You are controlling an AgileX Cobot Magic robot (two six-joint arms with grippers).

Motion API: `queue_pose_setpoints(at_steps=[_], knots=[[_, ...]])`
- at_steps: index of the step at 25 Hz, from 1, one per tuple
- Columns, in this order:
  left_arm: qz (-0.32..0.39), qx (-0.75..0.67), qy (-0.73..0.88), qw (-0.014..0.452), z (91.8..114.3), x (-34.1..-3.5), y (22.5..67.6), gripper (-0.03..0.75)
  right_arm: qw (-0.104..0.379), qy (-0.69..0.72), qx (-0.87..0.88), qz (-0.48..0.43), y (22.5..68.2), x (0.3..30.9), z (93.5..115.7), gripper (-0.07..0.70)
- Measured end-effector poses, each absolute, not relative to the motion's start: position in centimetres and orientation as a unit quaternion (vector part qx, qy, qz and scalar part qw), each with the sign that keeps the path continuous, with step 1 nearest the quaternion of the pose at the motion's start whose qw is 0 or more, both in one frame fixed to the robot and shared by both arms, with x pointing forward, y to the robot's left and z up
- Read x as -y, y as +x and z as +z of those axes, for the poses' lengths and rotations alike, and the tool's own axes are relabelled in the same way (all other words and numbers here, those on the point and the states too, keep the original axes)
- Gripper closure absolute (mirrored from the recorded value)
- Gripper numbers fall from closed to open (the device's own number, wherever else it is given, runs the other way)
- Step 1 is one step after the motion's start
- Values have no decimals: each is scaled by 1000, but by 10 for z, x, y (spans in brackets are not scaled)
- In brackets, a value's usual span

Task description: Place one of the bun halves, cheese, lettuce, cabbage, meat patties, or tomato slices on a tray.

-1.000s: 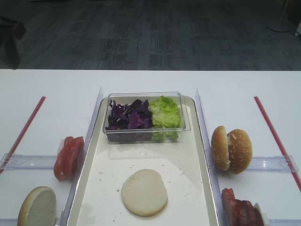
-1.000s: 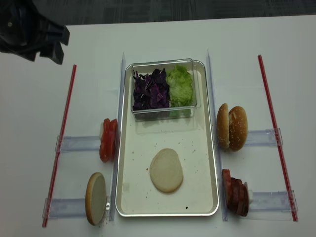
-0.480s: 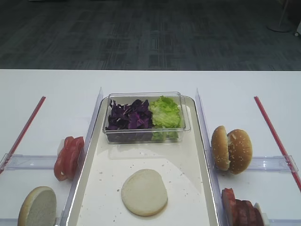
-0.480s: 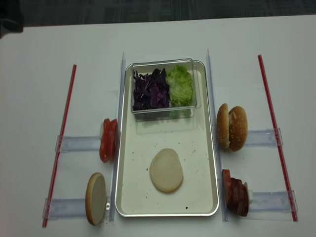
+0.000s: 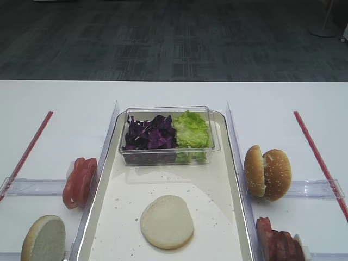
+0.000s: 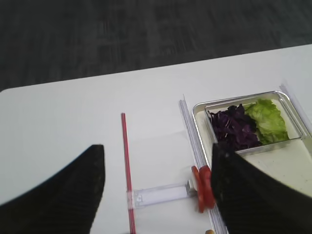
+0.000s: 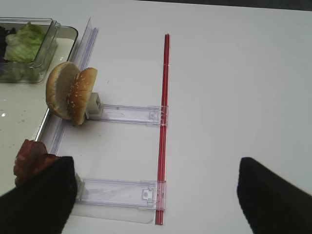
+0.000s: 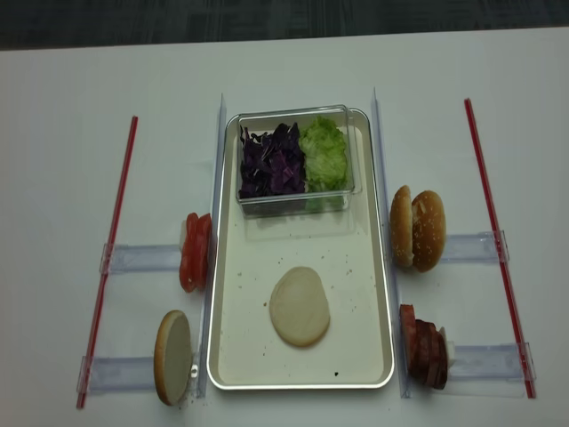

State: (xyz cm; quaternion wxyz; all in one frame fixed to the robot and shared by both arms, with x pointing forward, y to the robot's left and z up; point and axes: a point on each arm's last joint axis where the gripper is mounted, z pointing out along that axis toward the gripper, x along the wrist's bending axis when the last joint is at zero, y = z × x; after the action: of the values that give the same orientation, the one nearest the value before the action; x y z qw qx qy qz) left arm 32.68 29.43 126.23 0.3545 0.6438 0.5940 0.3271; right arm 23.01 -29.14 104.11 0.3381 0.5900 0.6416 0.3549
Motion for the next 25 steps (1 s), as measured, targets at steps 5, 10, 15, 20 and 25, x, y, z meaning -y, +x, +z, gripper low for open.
queue_pose_setpoints(at_steps=[5,10,15,20,25], knots=[[352,-579,627,385,1268,-297,292,286,338,590,-642,355,230,291,1041,-46],[358,-575,623,391,1246,-299,261,286,338,590,-642,355,230,291,1041,-46],[336,-588,637,368,1199,-300,248,286,338,590,-642,355,230,291,1041,-46],[308,-604,654,337,1147,-301,244,286,338,590,-642,355,230,291,1041,-46],[292,-611,662,320,1103,-301,237,286,338,590,-642,355,230,291,1041,-46]])
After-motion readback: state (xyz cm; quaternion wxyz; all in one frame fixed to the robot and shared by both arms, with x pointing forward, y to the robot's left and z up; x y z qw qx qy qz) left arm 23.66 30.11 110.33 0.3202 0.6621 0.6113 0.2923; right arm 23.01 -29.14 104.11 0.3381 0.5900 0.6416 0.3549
